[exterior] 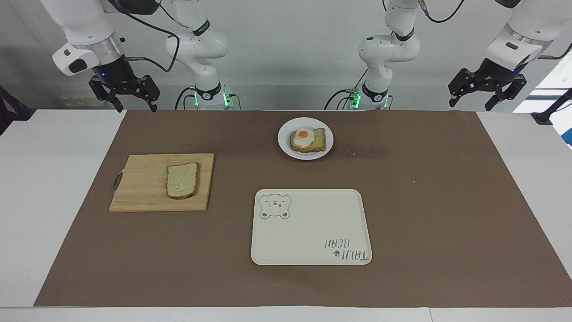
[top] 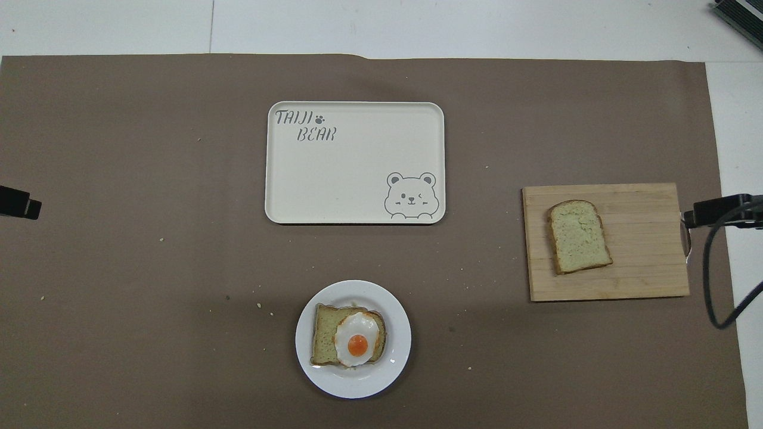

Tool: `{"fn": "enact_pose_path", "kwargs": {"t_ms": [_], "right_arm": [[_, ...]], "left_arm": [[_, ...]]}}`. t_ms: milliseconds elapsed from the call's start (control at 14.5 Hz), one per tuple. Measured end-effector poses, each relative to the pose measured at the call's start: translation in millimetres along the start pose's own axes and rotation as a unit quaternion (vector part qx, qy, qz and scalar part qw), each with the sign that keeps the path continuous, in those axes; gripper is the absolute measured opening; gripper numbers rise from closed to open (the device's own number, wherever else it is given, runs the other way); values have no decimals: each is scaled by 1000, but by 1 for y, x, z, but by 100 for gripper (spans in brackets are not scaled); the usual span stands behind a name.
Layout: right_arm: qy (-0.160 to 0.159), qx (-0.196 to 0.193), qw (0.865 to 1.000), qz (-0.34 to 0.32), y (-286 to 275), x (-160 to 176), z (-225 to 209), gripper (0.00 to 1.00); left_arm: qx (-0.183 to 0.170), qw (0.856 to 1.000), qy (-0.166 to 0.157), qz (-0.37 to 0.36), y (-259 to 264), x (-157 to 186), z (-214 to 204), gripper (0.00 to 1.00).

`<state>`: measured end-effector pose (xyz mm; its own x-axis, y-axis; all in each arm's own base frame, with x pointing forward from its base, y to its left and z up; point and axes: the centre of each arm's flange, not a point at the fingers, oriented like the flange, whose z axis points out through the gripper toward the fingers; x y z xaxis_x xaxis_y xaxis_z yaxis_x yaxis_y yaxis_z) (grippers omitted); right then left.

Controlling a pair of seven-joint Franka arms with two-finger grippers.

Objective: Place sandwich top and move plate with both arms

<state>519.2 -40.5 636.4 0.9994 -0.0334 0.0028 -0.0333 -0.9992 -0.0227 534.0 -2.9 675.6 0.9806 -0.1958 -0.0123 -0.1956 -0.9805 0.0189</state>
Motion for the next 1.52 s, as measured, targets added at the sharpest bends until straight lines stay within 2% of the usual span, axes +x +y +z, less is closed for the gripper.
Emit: {"fn": "enact_pose_path", "kwargs": {"t_ms": [1314, 1521], "right_arm": [[0, 0, 1000, 0, 0, 0, 0, 100], [13, 0, 1000, 0, 0, 3, -1, 100]], "left_arm": [[0, 1000, 0, -3, -3, -1, 0, 100], [0, 1000, 0, -6, -6, -1, 0, 100]]}}
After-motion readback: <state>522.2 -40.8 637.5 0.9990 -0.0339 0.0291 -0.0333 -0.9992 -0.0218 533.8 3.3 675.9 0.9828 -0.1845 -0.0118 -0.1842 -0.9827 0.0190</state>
